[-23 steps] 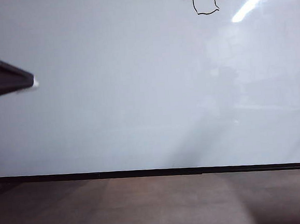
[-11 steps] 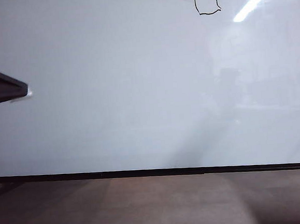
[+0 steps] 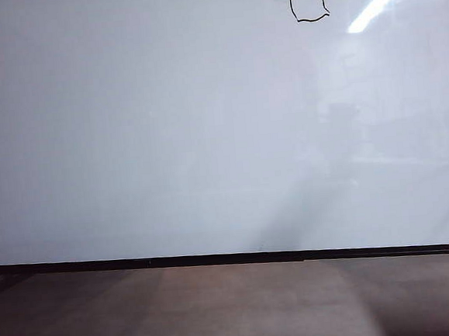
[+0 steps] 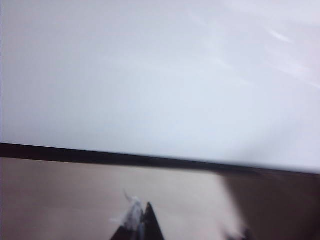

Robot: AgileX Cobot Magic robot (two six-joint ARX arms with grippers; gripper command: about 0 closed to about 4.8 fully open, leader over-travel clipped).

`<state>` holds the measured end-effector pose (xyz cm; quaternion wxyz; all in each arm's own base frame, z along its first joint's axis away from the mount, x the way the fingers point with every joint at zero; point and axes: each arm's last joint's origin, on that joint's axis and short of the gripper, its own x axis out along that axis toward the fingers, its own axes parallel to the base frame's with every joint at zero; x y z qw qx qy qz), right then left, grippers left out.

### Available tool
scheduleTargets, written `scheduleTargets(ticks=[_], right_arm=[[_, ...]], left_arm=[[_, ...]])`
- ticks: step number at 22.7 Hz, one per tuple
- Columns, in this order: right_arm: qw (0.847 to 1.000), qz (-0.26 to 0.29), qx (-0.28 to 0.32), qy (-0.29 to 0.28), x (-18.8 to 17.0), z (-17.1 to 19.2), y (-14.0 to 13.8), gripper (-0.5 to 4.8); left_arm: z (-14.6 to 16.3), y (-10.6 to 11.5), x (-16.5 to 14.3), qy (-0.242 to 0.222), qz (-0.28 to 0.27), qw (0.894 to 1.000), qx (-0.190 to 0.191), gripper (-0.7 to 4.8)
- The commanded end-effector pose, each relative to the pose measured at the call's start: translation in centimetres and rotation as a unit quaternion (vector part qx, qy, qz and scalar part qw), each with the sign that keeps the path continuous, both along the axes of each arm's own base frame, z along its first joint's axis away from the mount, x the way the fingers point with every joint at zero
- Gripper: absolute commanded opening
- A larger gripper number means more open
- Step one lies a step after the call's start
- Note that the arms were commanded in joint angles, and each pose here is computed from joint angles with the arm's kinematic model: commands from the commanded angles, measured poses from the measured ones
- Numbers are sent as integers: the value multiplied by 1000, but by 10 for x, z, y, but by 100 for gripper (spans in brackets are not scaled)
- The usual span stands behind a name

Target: Reach to the right to find the marker pen, pick it up, and write the number 0 on the whiteboard.

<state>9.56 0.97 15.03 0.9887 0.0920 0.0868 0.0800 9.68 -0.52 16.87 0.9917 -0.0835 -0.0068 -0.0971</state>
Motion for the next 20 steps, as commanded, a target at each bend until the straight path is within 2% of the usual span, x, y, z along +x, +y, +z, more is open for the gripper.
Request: scheduleTargets(ticks=[1,7,14,20], right_arm=[[1000,0,1,-4,0,0,0,-1],[1000,-9,1,-4,1,0,-2,-1],[998,-59,0,-3,1,-1,-11,-1],[998,-58,0,-3,1,-1,-11,-1]], left_arm=[[2,5,0,-7,27,1000,1,-6],[2,6,0,-7,31,999,1,-6],[2,6,0,-7,31,999,1,-6],[2,6,0,-7,31,999,1,-6]])
